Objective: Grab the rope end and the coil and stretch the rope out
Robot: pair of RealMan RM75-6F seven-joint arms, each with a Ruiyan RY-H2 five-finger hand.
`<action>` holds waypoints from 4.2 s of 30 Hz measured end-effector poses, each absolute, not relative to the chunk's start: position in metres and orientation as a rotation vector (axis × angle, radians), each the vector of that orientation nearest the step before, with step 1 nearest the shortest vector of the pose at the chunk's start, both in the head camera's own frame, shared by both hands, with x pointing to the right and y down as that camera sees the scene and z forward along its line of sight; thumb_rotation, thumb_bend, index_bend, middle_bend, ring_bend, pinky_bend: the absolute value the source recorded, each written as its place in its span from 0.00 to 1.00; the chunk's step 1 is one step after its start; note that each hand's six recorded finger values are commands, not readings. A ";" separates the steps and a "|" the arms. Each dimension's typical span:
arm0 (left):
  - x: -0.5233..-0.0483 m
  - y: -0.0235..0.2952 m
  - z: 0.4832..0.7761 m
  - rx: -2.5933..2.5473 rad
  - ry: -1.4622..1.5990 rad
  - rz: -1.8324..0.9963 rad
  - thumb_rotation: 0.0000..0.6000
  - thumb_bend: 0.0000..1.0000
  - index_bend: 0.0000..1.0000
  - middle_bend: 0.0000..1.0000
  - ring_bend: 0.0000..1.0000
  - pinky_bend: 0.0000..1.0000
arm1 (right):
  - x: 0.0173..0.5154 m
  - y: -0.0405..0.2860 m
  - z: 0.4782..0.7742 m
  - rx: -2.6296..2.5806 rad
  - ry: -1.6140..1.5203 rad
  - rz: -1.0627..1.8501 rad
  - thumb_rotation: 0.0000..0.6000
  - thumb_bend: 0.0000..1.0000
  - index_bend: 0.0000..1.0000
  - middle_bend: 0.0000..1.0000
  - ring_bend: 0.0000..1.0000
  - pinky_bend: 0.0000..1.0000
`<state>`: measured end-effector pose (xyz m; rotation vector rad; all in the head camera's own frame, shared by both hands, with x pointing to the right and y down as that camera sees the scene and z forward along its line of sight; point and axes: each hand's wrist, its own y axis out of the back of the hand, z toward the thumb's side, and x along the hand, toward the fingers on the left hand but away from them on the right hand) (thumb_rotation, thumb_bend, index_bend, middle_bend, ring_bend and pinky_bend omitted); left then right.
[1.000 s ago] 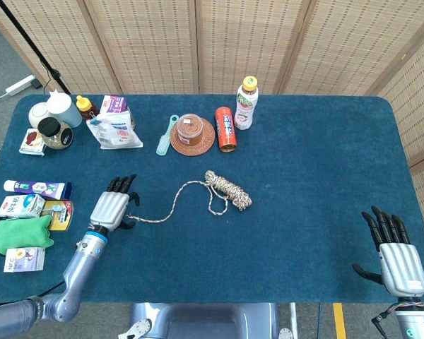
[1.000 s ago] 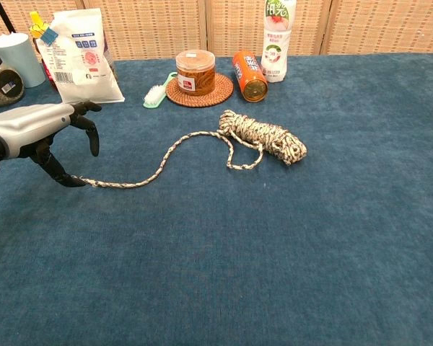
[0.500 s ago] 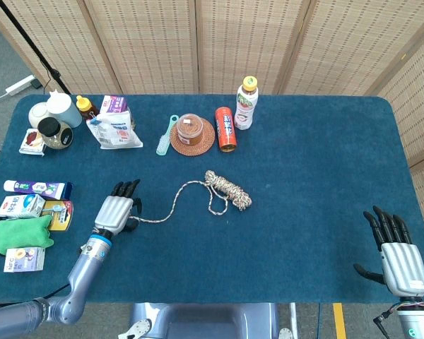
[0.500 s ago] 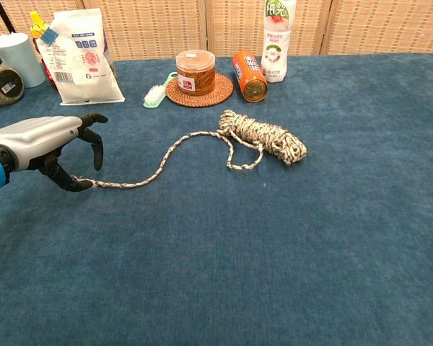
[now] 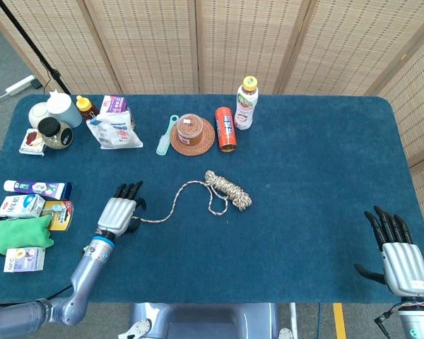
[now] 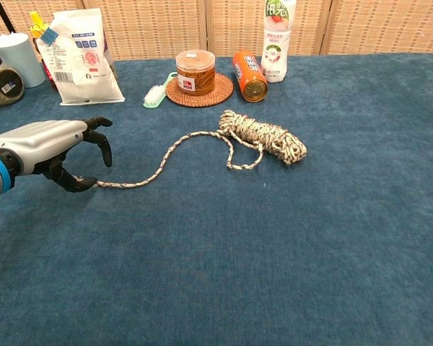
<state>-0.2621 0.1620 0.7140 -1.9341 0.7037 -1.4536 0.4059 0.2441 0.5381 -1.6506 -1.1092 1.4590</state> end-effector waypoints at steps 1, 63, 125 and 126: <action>-0.262 0.163 0.714 -1.938 0.703 -1.454 1.00 0.37 0.42 0.00 0.00 0.00 | 0.406 0.244 0.538 -1.651 -1.111 1.458 1.00 0.00 0.00 0.00 0.00 0.00; -0.252 0.169 0.727 -1.924 0.702 -1.467 1.00 0.40 0.52 0.00 0.00 0.00 | 0.406 0.244 0.539 -1.674 -1.113 1.457 1.00 0.00 0.00 0.00 0.00 0.00; -0.298 0.094 0.605 -1.723 0.897 -1.272 1.00 0.45 0.57 0.00 0.00 0.00 | 0.310 0.127 0.634 -2.065 -0.784 1.354 1.00 0.00 0.00 0.00 0.00 0.00; -0.300 0.092 0.602 -1.717 0.904 -1.269 1.00 0.45 0.57 0.00 0.00 0.00 | 0.305 0.125 0.638 -2.076 -0.783 1.355 1.00 0.00 0.00 0.00 0.00 0.00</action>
